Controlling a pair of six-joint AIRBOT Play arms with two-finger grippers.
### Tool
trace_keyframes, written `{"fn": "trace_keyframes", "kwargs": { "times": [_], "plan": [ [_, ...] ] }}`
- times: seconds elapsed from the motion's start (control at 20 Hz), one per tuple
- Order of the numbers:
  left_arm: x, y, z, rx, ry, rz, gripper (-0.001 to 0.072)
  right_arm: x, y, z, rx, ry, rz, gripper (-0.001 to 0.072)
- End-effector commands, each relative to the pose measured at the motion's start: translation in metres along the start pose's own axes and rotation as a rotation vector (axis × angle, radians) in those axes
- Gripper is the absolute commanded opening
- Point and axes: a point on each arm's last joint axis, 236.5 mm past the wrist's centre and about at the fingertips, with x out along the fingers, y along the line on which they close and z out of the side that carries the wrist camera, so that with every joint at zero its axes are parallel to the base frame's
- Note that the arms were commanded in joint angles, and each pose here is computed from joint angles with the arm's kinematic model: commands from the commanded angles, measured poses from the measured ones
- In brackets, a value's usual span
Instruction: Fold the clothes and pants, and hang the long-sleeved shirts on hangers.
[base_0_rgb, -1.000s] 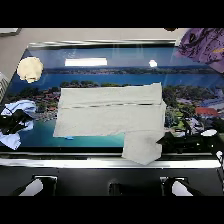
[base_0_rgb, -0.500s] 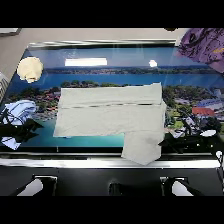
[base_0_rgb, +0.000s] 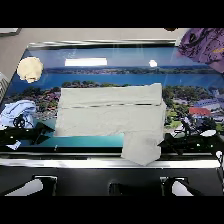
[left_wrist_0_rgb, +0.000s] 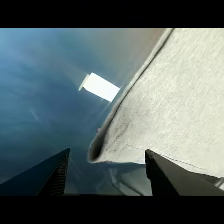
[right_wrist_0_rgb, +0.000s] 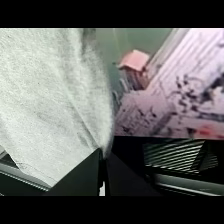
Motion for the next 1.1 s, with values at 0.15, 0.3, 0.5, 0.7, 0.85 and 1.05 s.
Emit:
{"fn": "trace_keyframes", "kwargs": {
  "times": [0.15, 0.3, 0.5, 0.7, 0.85, 1.05],
  "plan": [
    [0.017, -0.001, -0.004, 0.005, 0.042, -0.016, 0.0526, 0.000, 0.000, -0.002, 0.012, 0.008, -0.002, 0.0033],
    [0.024, 0.001, -0.007, 0.001, 0.063, -0.010, 0.0475, 0.000, 0.000, -0.003, 0.012, 0.014, 0.000, 0.0033],
    [0.030, 0.004, -0.010, -0.008, 0.088, -0.008, 0.0016, 0.000, 0.001, -0.005, 0.011, 0.020, 0.002, 0.0033],
    [0.018, -0.003, -0.008, 0.022, 0.083, -0.017, 0.0018, -0.007, 0.009, -0.015, 0.007, 0.048, 0.017, 0.0032],
    [-0.017, -0.014, -0.014, 0.028, 0.045, -0.001, 0.0017, -0.027, 0.017, -0.040, 0.015, 0.076, -0.016, 0.0031],
    [-0.065, -0.008, -0.018, 0.050, -0.117, 0.161, 0.0017, -0.062, 0.029, -0.069, -0.041, -0.029, -0.101, 0.0030]
  ]
}}
